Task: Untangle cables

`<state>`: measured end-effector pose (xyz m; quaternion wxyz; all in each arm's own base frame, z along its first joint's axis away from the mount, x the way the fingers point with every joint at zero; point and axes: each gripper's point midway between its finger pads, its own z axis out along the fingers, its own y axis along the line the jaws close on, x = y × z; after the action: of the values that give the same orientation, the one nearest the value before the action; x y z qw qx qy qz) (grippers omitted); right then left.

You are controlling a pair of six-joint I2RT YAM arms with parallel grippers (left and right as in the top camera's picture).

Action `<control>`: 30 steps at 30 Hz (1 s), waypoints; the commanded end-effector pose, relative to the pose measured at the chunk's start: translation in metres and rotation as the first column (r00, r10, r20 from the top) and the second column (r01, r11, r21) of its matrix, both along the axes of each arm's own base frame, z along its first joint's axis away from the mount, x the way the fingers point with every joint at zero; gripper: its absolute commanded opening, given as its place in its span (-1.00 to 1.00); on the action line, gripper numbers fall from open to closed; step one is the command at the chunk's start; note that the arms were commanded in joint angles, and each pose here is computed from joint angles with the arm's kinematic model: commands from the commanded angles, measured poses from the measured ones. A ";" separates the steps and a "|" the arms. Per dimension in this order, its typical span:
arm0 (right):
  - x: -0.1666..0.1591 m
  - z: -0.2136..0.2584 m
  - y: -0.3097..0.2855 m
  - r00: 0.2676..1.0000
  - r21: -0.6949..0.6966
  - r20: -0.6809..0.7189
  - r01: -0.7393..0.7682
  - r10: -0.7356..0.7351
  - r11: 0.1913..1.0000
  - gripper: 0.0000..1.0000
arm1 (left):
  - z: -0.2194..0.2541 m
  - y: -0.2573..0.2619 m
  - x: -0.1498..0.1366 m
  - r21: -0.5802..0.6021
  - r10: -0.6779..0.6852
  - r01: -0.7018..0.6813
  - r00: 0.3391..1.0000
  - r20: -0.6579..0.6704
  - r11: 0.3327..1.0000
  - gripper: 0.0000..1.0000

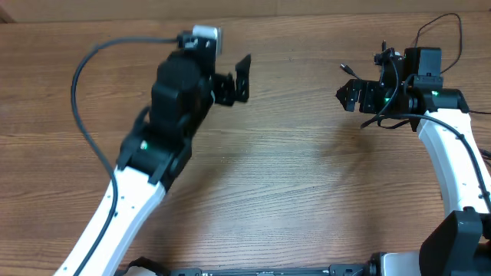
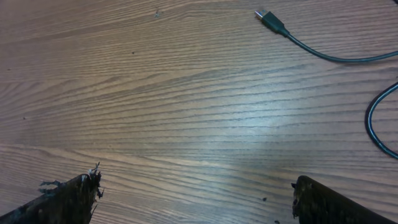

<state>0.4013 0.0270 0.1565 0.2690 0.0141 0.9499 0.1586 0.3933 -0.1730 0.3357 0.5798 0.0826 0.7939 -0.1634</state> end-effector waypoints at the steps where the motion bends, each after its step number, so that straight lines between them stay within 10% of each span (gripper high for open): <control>1: -0.001 0.000 0.001 1.000 0.002 0.002 -0.008 0.008 1.000 1.00 | -0.002 0.011 -0.017 0.048 -0.015 0.012 0.997 0.082 0.999 0.98; 30: -0.001 0.000 0.001 1.000 0.002 0.002 -0.008 0.008 1.000 1.00 | -0.057 0.107 -0.111 -0.101 0.128 -0.092 0.879 0.460 0.991 0.99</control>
<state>0.4013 0.0270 0.1565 0.2690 0.0140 0.9499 0.1584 0.2898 -0.0708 0.2828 0.7560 0.0490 0.6361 -0.1464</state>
